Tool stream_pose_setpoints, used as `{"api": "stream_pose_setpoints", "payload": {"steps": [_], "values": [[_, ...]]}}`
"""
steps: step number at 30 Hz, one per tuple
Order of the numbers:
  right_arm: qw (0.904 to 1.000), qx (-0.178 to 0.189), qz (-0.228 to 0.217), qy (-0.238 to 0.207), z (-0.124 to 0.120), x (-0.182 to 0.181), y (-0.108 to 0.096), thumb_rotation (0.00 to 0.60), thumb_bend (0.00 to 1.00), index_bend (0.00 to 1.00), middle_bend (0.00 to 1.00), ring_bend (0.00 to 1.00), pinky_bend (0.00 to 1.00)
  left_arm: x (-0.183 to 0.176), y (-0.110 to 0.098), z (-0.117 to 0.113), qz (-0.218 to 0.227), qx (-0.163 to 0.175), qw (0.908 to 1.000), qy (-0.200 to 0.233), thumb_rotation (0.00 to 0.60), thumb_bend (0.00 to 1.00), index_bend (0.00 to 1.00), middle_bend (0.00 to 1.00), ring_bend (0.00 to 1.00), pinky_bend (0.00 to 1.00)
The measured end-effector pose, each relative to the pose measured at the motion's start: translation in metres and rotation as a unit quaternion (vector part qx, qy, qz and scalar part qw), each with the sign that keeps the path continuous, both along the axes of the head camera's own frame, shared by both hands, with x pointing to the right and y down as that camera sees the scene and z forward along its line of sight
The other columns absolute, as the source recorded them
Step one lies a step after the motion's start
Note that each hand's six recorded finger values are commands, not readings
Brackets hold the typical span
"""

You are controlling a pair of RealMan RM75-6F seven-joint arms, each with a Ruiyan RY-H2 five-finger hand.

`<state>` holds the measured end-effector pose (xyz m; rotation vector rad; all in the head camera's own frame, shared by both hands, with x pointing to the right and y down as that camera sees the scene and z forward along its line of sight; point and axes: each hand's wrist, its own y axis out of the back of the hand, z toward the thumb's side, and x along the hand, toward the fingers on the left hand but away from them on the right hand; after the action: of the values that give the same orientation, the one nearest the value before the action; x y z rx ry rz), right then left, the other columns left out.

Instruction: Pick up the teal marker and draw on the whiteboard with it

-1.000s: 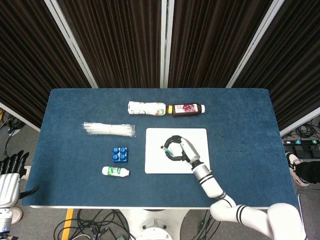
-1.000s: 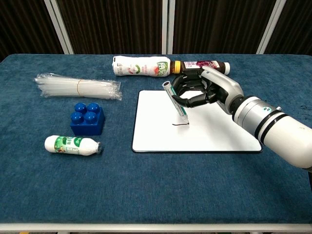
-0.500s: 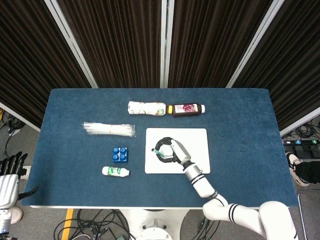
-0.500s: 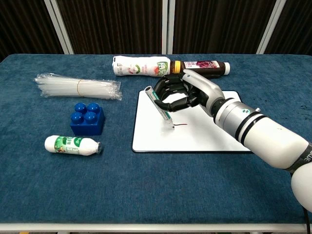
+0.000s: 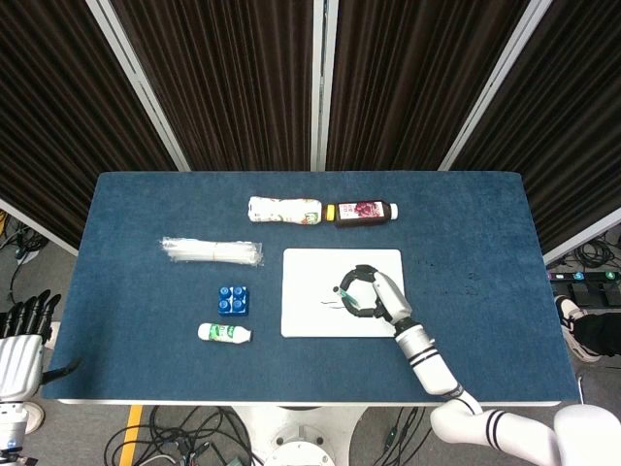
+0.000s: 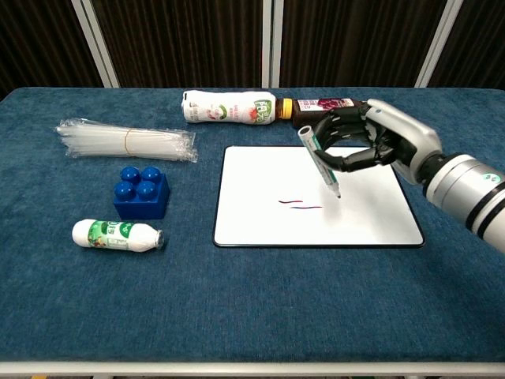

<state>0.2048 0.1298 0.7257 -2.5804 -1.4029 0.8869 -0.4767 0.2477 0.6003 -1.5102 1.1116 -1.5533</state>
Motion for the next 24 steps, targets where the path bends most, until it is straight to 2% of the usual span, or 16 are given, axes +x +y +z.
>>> {"api": "stream_pose_setpoints", "payload": {"steps": [3,8,14,18,21,24], "values": [[0.9998,0.019,0.000,0.002,-0.014,0.011,-0.005,0.600,0.52,0.63,0.57,0.33,0.15,0.000,0.000,-0.001,0.001,-0.001,1.0000,0.000,0.600,0.00,0.01,0.00,0.00,0.00],[0.9990,0.035,0.002,0.029,-0.020,0.026,-0.012,0.600,0.52,0.62,0.57,0.33,0.15,0.001,0.000,0.001,0.000,-0.005,1.0000,0.000,0.600,0.00,0.01,0.00,0.00,0.00],[0.9990,0.027,-0.004,0.036,-0.017,0.027,-0.009,0.600,0.52,0.63,0.57,0.33,0.15,0.000,0.000,0.000,-0.001,-0.004,1.0000,-0.001,0.600,0.00,0.01,0.00,0.00,0.00],[0.9959,0.043,-0.027,0.075,-0.016,0.035,-0.010,0.600,0.52,0.62,0.57,0.33,0.14,0.000,0.001,0.002,-0.002,-0.010,1.0000,0.000,0.600,0.00,0.01,0.00,0.00,0.00],[0.9857,0.071,-0.065,0.139,-0.016,0.048,-0.012,0.600,0.52,0.62,0.57,0.33,0.11,0.001,0.002,0.003,-0.001,-0.013,0.9999,0.002,0.600,0.00,0.01,0.00,0.00,0.00],[0.9608,0.108,-0.118,0.227,-0.016,0.061,-0.015,0.600,0.51,0.63,0.56,0.30,0.09,0.002,0.001,0.004,0.000,-0.013,0.9999,0.002,0.600,0.00,0.01,0.00,0.00,0.00]]}}
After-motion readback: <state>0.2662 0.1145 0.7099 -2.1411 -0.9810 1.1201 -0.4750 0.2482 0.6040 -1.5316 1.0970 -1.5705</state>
